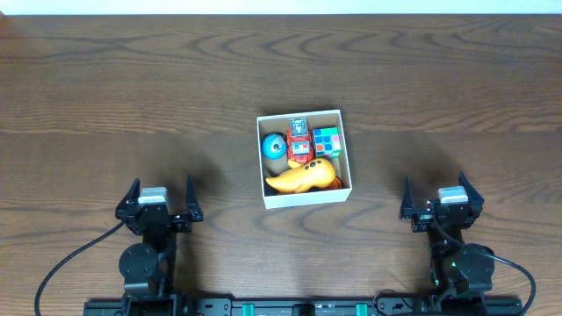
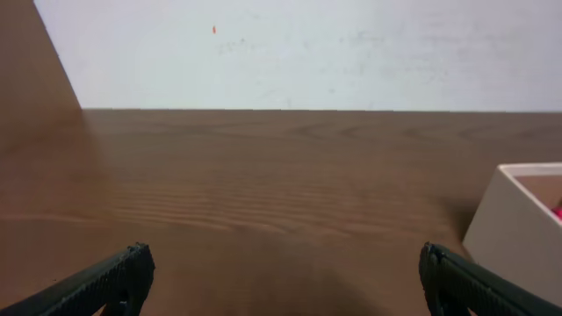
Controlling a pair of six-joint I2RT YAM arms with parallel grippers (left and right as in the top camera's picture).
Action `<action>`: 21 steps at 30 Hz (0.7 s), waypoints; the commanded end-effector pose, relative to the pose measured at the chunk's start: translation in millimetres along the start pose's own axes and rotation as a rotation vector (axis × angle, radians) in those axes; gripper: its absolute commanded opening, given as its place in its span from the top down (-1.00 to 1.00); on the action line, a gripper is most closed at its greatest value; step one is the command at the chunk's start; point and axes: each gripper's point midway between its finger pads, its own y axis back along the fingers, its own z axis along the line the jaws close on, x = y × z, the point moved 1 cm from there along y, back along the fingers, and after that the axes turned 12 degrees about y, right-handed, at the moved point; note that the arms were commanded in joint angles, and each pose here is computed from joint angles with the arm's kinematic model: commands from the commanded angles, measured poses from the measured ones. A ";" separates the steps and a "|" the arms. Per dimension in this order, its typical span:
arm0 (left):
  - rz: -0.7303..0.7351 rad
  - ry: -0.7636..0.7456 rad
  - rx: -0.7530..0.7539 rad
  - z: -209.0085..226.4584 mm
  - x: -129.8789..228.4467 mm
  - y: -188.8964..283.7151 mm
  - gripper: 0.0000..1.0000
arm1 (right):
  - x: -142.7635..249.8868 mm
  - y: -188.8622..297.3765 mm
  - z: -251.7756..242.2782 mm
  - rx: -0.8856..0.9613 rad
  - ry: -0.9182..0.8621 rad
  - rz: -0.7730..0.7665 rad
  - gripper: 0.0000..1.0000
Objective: Pack container
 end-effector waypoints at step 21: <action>0.037 0.066 -0.025 6.3 15.9 -2.1 -0.96 | -0.6 0.3 2.2 -0.010 0.007 -0.008 -0.99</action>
